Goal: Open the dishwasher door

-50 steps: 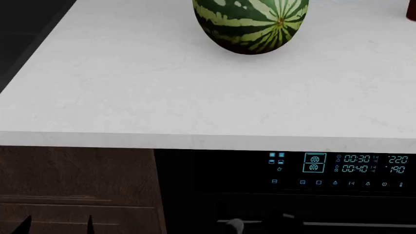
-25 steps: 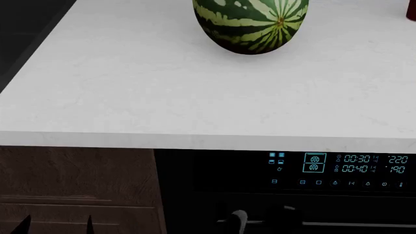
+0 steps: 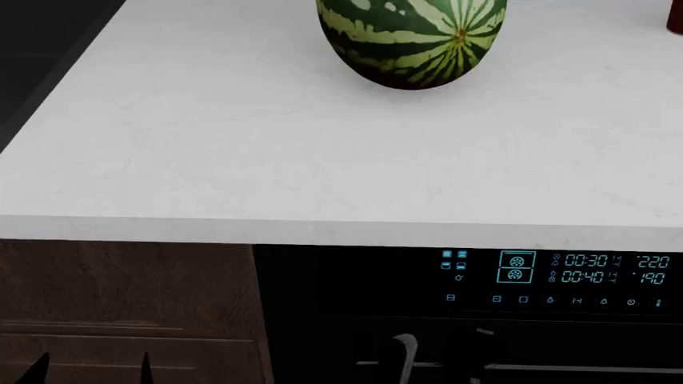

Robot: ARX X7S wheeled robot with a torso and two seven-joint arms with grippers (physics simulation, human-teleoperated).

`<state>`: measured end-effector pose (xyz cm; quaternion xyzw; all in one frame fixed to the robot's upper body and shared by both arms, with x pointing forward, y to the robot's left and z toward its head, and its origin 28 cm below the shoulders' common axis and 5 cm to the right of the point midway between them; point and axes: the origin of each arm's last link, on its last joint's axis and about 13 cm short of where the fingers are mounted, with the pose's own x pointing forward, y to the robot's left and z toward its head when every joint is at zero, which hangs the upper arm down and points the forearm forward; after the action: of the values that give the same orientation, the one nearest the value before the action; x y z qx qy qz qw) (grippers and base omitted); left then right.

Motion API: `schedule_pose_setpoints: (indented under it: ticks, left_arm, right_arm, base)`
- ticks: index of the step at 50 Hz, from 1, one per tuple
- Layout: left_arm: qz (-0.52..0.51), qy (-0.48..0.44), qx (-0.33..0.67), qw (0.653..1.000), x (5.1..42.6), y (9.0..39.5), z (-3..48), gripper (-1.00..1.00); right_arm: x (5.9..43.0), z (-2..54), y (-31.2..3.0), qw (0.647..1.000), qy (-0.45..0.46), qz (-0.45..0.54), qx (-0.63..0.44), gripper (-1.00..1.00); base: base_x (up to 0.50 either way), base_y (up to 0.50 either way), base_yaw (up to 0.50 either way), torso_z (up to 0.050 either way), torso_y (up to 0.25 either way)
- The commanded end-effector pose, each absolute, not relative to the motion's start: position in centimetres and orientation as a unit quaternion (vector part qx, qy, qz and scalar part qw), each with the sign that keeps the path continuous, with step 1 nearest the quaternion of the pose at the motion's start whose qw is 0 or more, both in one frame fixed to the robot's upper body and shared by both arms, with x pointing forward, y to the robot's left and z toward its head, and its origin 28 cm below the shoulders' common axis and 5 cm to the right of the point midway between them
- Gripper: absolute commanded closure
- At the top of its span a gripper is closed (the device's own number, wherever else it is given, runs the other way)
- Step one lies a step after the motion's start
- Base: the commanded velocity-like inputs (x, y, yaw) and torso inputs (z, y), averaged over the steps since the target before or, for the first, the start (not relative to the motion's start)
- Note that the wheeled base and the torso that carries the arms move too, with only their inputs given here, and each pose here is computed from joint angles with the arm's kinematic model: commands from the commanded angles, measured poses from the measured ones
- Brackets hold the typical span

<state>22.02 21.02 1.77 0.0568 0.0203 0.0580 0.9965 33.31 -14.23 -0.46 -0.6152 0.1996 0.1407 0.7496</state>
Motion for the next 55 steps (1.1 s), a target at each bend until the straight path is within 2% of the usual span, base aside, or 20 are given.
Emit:
schedule_pose_setpoints:
  ticks: [1, 10, 19, 30, 55]
  left_arm:
    - [0.044, 0.015, 0.037, 0.998, 22.0, 20.9, 1.7, -1.00]
    - [0.045, 0.014, 0.038, 0.998, 21.9, 20.9, 1.8, -1.00]
    - [0.044, 0.013, 0.037, 0.998, 21.9, 20.9, 1.9, -1.00]
    - [0.045, 0.012, 0.037, 0.998, 21.9, 20.9, 1.9, -1.00]
    - [0.047, 0.005, 0.034, 0.998, 21.7, 21.0, 2.5, -1.00]
  right_arm:
    - [33.5, -0.5, -14.4, 0.768, 0.211, 0.153, -0.586, 1.00]
    - [33.5, -0.4, -14.3, 0.779, 0.193, 0.149, -0.578, 1.00]
    - [31.5, 0.4, -14.3, 0.792, 0.172, 0.143, -0.568, 1.00]
    - [30.4, 0.6, -14.1, 0.790, 0.162, 0.143, -0.573, 1.00]
    - [25.0, -0.8, -13.5, 0.792, 0.154, 0.157, -0.569, 1.00]
  base:
    - [0.00, 0.00, 0.00, 0.000, 0.000]
    - [0.00, 0.00, 0.00, 0.000, 0.000]
    - [0.00, 0.00, 0.00, 0.000, 0.000]
    - [0.00, 0.00, 0.00, 0.000, 0.000]
    - [0.00, 0.00, 0.00, 0.000, 0.001]
